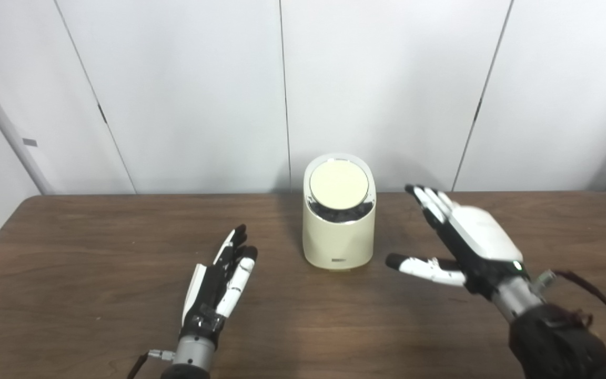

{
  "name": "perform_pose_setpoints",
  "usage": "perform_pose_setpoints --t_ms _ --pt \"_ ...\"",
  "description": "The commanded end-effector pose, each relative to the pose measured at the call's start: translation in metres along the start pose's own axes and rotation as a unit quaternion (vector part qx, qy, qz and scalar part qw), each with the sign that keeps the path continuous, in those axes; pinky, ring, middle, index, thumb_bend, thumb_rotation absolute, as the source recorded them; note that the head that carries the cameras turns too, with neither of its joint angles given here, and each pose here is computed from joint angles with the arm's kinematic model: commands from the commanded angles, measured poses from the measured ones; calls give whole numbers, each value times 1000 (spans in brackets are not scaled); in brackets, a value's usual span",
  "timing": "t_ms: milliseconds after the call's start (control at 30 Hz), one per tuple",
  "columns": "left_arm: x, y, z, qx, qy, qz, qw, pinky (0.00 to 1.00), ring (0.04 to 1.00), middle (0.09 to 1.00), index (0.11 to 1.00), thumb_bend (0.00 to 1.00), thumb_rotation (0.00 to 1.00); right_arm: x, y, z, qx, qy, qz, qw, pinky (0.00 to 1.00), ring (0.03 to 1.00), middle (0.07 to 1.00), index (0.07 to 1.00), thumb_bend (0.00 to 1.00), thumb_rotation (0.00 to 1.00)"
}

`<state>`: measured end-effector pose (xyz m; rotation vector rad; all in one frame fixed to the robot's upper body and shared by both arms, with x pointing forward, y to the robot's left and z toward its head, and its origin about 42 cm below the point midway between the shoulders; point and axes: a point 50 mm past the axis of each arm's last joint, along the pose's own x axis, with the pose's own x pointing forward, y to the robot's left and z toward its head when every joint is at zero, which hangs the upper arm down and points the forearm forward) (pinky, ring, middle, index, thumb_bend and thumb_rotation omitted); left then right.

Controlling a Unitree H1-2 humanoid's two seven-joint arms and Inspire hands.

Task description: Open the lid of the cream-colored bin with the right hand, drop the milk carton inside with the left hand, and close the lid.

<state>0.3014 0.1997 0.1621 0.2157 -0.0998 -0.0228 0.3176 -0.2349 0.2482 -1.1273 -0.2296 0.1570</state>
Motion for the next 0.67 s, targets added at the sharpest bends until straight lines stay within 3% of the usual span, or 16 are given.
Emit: perform_pose_setpoints --t_ms 0,167,433,633 --pt "2 3 12 -3 -31 -5 999 900 932 961 999 551 888 -3 -11 -4 35 -4 -26 999 929 1000 1000 1000 610 995" --pt "-6 12 9 -2 -27 -9 1000 913 934 964 989 510 870 -18 -1 -16 84 14 0 996 907 1000 1000 1000 613 1000" --pt "-32 25 2 -24 -3 -8 1000 940 963 976 990 488 891 -35 20 -26 155 15 -11 988 894 986 999 1000 542 915" --pt "-52 33 -10 -39 8 11 999 967 965 972 996 493 886 -52 38 -36 196 36 -30 979 869 950 998 1000 557 973"
